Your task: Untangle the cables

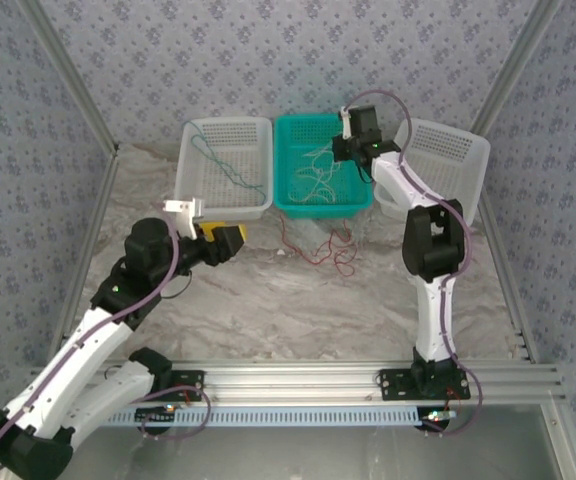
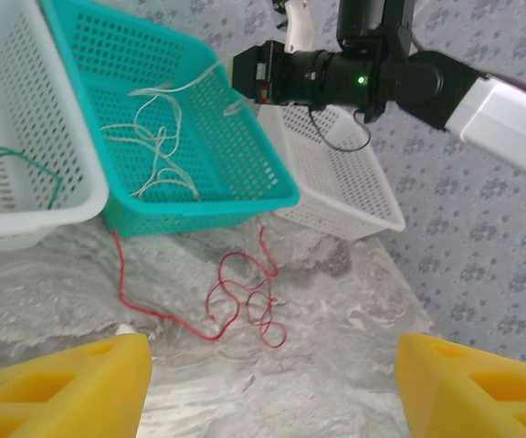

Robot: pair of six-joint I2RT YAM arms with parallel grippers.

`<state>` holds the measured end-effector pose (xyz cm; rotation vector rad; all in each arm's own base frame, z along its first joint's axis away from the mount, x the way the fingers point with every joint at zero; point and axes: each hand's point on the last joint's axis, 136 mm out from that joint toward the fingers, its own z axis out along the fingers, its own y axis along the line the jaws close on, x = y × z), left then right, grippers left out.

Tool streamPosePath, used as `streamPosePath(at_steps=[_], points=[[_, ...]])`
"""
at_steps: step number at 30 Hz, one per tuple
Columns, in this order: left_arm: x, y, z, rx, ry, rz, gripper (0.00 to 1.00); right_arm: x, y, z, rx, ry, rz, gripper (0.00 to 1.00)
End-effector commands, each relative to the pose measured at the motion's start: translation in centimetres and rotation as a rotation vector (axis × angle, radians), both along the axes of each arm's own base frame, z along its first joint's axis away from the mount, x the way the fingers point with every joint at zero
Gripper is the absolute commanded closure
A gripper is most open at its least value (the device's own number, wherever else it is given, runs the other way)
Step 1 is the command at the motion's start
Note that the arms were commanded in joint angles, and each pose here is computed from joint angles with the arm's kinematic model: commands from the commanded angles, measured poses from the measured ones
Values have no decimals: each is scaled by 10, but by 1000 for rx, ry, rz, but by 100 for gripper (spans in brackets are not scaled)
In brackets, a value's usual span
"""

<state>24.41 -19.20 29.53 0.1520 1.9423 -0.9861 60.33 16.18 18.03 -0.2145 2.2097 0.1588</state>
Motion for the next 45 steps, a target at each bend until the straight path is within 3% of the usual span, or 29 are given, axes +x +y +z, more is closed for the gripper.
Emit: streamPosePath(at_steps=[1,5,11,14,19,27,32,36,41,45], points=[[-3,4,-10,39,14,12,29,-5,7,5,21,66,14,65],[0,2,-16,38,39,13,28,-11,3,28,8,33,2,51],[5,-6,-26,33,81,-2,29,-35,-10,87,75,-22,-13,50],[7,-18,-30,34,93,-33,29,-63,-18,122,160,-47,-34,49],[13,-46,-41,61,113,-95,29,-129,-23,127,304,16,-38,49],[21,-85,-72,176,173,-172,29,-219,-37,47,493,151,-150,49],[23,-93,-88,205,203,-180,29,-258,-16,-21,440,290,-157,49],[25,-95,-94,210,217,-173,29,-272,-8,-69,349,384,-230,35],[25,-97,-94,225,221,-181,29,-271,4,-103,286,435,-238,32],[24,-96,-96,233,226,-177,29,-265,3,-125,221,447,-247,35]])
